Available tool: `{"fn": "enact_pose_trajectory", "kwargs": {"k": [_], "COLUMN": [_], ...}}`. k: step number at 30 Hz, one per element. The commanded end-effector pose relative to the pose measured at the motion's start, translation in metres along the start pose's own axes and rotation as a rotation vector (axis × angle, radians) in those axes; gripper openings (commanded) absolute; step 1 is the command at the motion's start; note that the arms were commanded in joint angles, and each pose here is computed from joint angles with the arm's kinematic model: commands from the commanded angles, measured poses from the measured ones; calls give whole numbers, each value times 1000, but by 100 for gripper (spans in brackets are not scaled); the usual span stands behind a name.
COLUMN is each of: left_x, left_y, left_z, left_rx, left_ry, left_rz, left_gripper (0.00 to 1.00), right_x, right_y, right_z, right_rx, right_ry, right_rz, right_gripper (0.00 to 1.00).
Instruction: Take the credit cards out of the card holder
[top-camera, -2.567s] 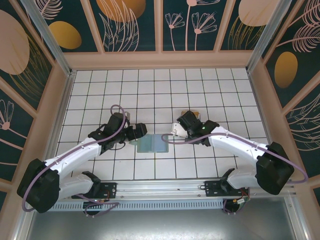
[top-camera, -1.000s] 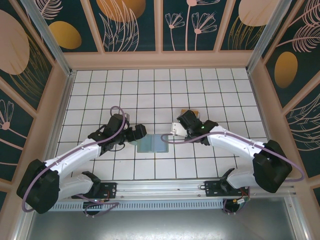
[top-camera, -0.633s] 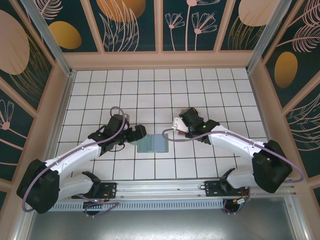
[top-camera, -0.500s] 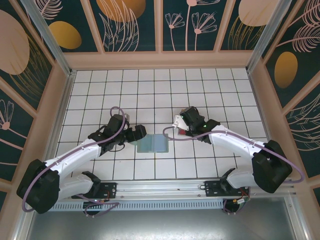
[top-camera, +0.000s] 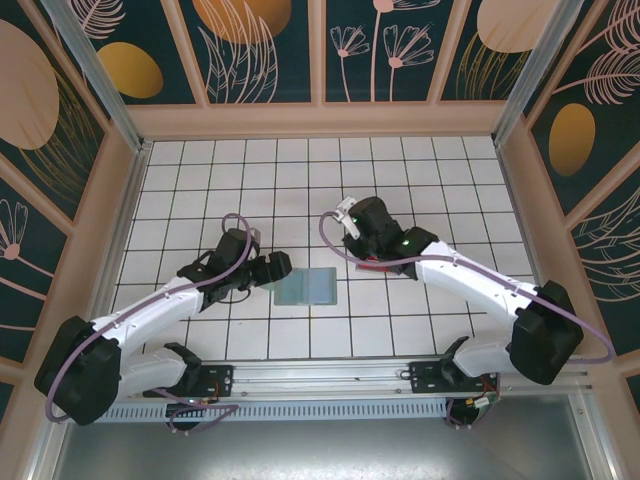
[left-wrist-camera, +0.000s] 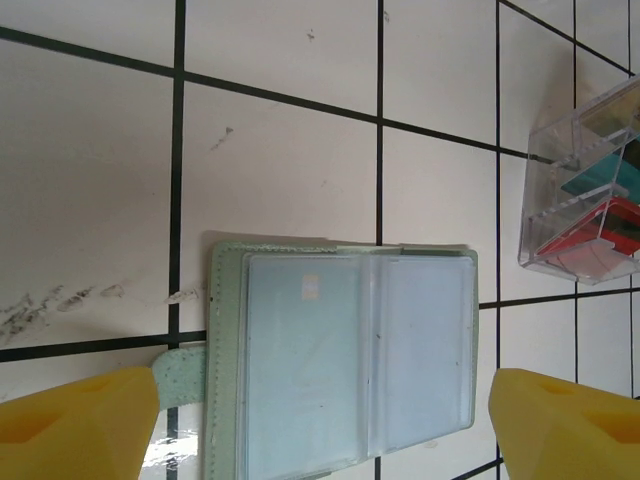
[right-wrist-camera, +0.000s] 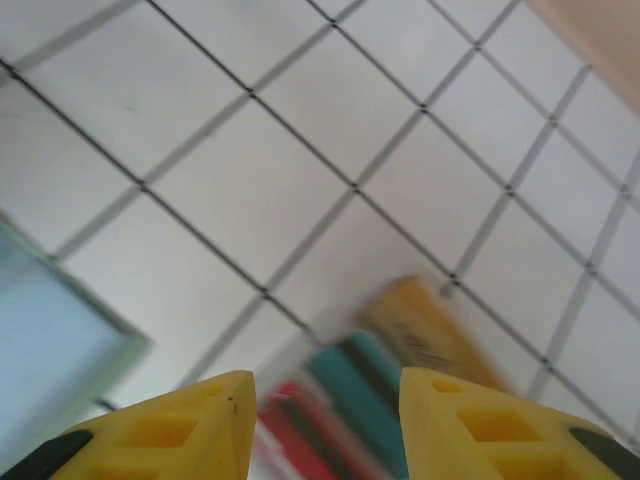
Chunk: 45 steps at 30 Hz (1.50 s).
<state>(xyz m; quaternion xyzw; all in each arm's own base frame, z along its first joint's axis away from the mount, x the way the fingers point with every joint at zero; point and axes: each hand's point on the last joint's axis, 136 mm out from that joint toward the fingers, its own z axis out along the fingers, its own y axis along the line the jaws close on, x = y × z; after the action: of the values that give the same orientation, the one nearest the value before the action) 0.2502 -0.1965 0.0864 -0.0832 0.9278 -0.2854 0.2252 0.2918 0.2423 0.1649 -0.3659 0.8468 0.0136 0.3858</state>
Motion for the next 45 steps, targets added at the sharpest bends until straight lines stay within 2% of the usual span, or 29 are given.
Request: {"fn": "enact_pose_trajectory", "kwargs": {"k": [1,4,8,12,16,20,25,37,45], "left_x": [2,4,10,17,23,30,39,46,51], "left_y": [-8,-12,-13,-13,-13,-14,-6,14,11], "left_z": [3,6,11,16,22,30,40,44,49], "left_rx": [36,53,61,68,57,41,-33,-123,-99], "left_ry": [26,52,86,128,154,184,215,230,261], "left_rz": [2,5,3,2,8,22,51,47,56], "left_gripper": [80,65,56,49,48,46,47,47,47], "right_x": [-1,5,20,48,71,82,99,111,111], "right_y": [39,61,85,92,101,108,113,121,122], "right_z": [10,18,27,40,47,54,65,74,75], "right_rx": [-127,-208,-284,-274,-286,-294,-269,-263,-266], "right_ry": [12,46,88,139,196,230,291,340,346], "right_rz": [296,486,650,762,817,842,855,855,851], "right_gripper": [43,42,44,45,44,37,36,34,33]}}
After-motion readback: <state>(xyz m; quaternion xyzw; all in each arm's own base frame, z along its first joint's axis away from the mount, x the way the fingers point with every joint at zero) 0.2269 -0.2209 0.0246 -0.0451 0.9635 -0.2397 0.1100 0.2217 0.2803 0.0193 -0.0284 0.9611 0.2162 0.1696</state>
